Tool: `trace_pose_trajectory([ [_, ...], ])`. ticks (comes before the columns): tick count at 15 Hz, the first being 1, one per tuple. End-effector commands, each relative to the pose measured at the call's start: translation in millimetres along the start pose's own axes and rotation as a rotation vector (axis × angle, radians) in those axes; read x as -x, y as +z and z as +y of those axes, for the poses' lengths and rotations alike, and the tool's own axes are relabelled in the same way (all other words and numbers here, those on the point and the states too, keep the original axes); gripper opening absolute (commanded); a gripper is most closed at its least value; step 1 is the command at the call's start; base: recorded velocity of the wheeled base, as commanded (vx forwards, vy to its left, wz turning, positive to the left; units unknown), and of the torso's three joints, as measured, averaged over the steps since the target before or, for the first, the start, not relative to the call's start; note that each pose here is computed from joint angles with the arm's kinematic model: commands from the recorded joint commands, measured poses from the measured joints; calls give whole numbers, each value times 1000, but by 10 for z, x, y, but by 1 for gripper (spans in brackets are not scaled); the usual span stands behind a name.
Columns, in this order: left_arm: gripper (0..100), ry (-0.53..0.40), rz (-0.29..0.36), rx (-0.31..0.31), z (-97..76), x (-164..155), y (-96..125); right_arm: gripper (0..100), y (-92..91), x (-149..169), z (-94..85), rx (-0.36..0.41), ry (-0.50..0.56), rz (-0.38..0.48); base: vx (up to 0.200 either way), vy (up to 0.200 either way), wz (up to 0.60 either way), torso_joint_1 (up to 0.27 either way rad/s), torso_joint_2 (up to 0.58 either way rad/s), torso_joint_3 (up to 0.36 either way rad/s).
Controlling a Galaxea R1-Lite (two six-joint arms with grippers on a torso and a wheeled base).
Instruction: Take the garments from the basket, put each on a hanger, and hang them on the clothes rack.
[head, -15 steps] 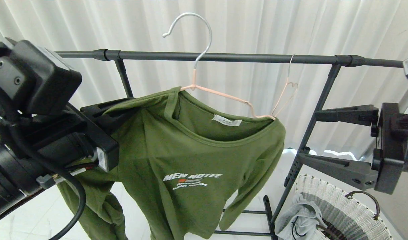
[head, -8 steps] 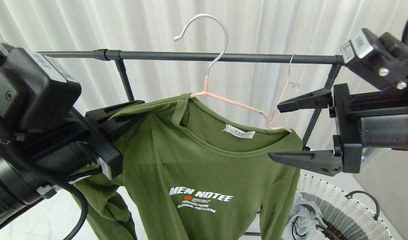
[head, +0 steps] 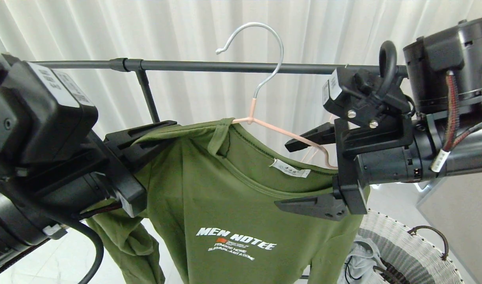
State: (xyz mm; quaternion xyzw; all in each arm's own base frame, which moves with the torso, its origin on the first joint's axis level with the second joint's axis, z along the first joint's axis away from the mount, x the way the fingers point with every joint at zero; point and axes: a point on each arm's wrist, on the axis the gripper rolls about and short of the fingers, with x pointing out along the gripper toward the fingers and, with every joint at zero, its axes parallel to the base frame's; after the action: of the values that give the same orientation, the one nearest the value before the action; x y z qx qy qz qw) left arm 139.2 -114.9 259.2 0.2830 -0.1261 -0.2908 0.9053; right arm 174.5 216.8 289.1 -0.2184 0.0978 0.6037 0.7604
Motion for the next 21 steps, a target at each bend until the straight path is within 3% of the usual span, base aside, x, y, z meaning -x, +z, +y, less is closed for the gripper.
trace_pose_trajectory([
  [1,0,2,-1,0,2,-2,3,100,-37,-97,-13,-7,13,20,0,0,0,0,0,0],
  [9,0,0,1,0,0,-5,-1,100,-40,-84,-52,-15,-1,17,0,0,0,0,0,0],
  [10,0,-1,1,0,-1,-5,-1,0,-45,-86,-62,-17,-5,19,0,0,0,0,0,0],
  [18,0,1,0,-1,2,-2,1,0,-27,-52,-114,-11,-36,9,0,0,0,0,0,0],
  [19,100,-1,4,-3,-6,-4,-8,0,-2,-40,-121,-8,-40,2,0,0,0,0,0,0],
  [21,100,-1,4,-6,-7,5,-11,0,29,-25,-122,5,-43,-9,0,0,0,0,0,0],
])
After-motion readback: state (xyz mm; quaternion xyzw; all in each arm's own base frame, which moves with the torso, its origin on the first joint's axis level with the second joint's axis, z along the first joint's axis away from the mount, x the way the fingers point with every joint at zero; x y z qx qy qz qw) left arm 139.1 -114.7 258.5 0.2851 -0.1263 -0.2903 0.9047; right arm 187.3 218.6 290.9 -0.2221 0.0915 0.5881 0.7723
